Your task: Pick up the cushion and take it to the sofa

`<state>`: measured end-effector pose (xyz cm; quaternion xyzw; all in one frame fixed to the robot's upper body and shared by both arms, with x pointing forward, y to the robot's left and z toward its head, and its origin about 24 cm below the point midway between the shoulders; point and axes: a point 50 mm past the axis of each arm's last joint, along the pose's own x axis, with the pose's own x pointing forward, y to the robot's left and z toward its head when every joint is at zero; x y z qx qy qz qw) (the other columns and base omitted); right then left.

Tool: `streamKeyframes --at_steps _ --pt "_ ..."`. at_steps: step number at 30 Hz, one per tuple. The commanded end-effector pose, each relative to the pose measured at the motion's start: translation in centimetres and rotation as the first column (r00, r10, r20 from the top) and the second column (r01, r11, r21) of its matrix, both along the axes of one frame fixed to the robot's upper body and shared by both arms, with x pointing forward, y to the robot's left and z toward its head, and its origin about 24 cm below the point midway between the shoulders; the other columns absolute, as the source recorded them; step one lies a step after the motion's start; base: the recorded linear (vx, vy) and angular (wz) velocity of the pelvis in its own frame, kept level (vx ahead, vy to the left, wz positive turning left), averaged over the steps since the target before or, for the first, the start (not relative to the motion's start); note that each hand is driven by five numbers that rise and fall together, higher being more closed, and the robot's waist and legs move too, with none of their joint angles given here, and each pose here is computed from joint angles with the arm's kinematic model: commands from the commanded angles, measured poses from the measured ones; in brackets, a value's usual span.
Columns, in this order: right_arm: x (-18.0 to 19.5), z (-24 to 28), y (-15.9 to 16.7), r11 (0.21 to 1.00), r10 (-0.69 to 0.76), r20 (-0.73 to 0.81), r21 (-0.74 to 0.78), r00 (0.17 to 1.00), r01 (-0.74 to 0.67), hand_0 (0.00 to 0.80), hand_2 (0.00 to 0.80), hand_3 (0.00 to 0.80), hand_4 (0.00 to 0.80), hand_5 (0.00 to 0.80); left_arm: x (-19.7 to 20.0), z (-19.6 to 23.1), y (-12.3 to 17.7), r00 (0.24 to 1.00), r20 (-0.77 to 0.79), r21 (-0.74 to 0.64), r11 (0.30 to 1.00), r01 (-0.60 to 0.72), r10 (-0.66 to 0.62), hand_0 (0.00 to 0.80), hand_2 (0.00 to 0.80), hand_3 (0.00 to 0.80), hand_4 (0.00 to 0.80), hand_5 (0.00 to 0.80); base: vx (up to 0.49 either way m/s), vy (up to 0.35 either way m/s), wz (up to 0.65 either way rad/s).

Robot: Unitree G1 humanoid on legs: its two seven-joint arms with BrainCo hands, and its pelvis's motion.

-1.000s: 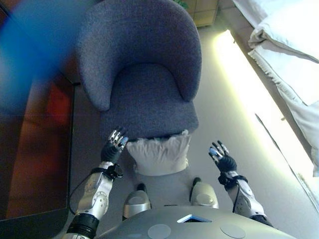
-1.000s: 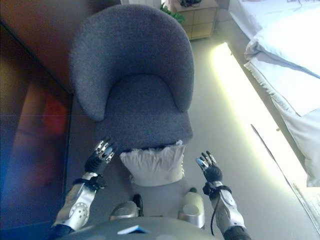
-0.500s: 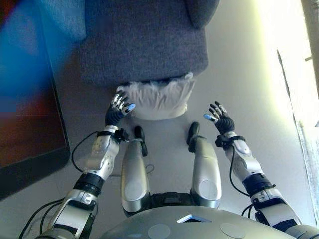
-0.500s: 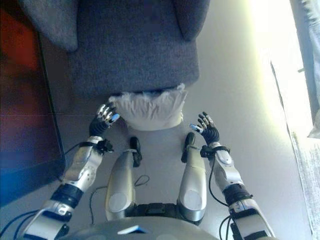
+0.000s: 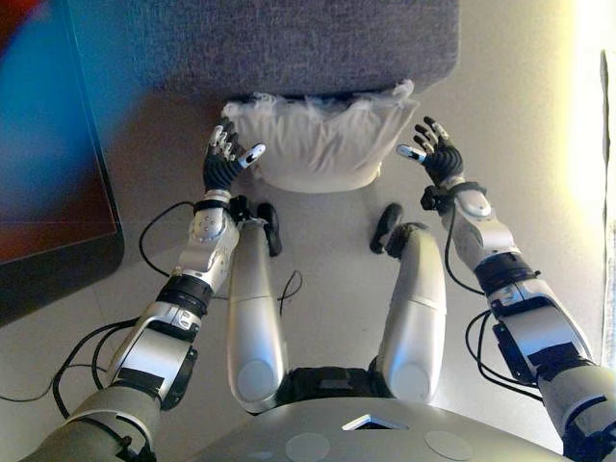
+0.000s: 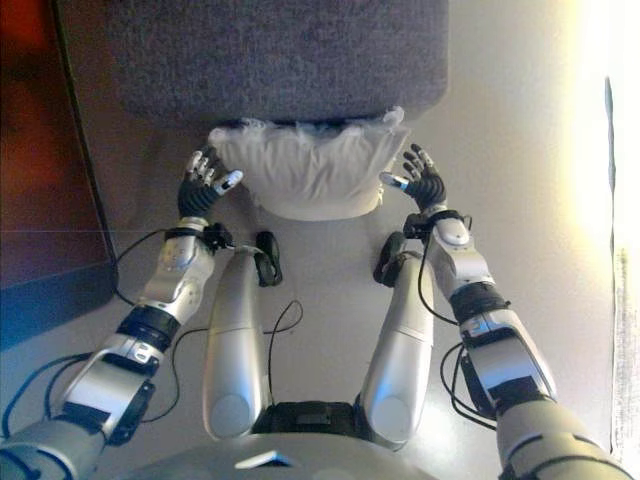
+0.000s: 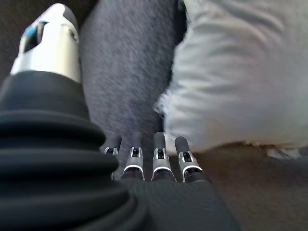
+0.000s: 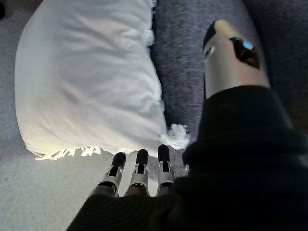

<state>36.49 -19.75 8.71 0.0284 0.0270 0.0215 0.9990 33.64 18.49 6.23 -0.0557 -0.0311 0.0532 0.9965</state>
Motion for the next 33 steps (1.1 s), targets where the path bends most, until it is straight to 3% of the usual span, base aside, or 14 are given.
streamKeyframes --at_steps 1,9,17,26,33 --pt "0.7 1.9 -0.8 1.000 -0.026 0.037 -0.014 0.999 0.027 0.000 0.000 0.000 0.000 0.000 0.0 -0.2 -0.8 1.000 0.004 -0.045 0.999 -0.010 0.011 0.000 0.000 0.000 0.000 0.000 0.037 -0.006 0.01" --pt "3.0 5.1 -0.4 0.999 -0.042 0.046 0.022 0.998 0.041 0.000 0.000 0.000 0.000 0.000 2.9 3.0 0.5 0.994 -0.001 -0.162 0.981 -0.108 0.110 0.000 0.000 0.000 0.000 0.000 0.047 0.009 -0.06" --pt "4.4 7.9 -0.7 0.998 -0.054 0.049 -0.007 0.997 0.055 0.000 0.000 0.000 0.000 0.000 5.1 5.3 2.7 0.968 -0.100 -0.164 0.956 -0.245 0.231 0.000 0.000 0.000 0.000 0.000 0.043 0.000 -0.04" --pt "5.2 9.5 -0.5 0.998 -0.062 0.041 0.037 0.997 0.060 0.000 0.000 0.000 0.000 0.000 6.9 9.3 2.9 0.979 -0.068 -0.205 0.957 -0.204 0.194 0.000 0.000 0.000 0.000 0.000 0.000 0.000 0.00" --pt "5.6 10.9 1.3 0.992 0.122 0.031 -0.030 0.992 -0.122 0.000 0.000 0.000 0.000 0.000 7.8 11.4 3.0 0.988 -0.071 -0.211 0.966 -0.150 0.138 0.000 0.000 0.000 0.000 0.000 0.000 0.019 0.00"
